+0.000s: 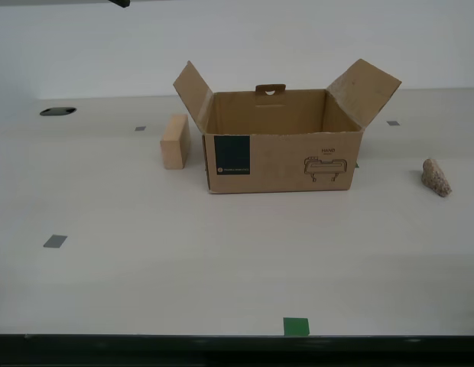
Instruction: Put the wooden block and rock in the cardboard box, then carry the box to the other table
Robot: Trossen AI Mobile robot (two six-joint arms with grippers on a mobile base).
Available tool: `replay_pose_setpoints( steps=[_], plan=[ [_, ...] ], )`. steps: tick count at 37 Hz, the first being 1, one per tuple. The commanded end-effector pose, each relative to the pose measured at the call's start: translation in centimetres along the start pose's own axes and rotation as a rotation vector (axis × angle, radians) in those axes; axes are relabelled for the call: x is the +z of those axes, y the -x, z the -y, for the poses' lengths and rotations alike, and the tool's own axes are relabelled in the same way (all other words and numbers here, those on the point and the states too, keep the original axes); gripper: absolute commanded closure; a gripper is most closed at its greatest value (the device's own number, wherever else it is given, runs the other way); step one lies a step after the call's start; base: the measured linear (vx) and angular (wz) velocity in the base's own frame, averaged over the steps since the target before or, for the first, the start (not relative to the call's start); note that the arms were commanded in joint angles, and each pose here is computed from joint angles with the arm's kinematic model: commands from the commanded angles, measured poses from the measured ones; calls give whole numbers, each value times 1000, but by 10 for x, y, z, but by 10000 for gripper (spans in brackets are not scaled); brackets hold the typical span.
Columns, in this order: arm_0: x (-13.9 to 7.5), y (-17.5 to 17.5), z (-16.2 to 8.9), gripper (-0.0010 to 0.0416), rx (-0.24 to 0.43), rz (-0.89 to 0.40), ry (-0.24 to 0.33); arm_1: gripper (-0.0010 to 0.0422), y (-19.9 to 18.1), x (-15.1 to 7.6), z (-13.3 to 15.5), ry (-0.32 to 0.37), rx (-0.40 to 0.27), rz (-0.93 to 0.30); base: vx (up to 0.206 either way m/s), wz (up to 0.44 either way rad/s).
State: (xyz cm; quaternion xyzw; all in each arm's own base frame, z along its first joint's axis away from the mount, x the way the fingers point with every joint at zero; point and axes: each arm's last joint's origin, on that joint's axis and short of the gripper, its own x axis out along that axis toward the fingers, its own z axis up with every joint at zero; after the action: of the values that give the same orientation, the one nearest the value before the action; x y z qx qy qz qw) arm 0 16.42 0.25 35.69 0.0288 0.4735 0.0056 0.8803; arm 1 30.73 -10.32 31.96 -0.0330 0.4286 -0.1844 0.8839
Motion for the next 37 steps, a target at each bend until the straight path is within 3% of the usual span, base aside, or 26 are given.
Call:
replay_pose_setpoints(
  steps=[1, 7, 25, 37],
  plan=[
    [0, 0, 0, 403, 0, -1, 1, 412, 0, 0, 0, -7, -1, 1, 0, 0],
    [-1, 0, 0, 402, 0, -10, 1, 388, 0, 0, 0, -12, 1, 2, 0, 0],
    [-1, -4, 0, 403, -3, -53, -7, 200, 0, 1, 0, -12, -1, 8, 0, 0],
    [-1, -5, 0, 403, -3, -56, -22, 107, 0, 1, 0, -13, -2, 15, 0, 0]
  ],
)
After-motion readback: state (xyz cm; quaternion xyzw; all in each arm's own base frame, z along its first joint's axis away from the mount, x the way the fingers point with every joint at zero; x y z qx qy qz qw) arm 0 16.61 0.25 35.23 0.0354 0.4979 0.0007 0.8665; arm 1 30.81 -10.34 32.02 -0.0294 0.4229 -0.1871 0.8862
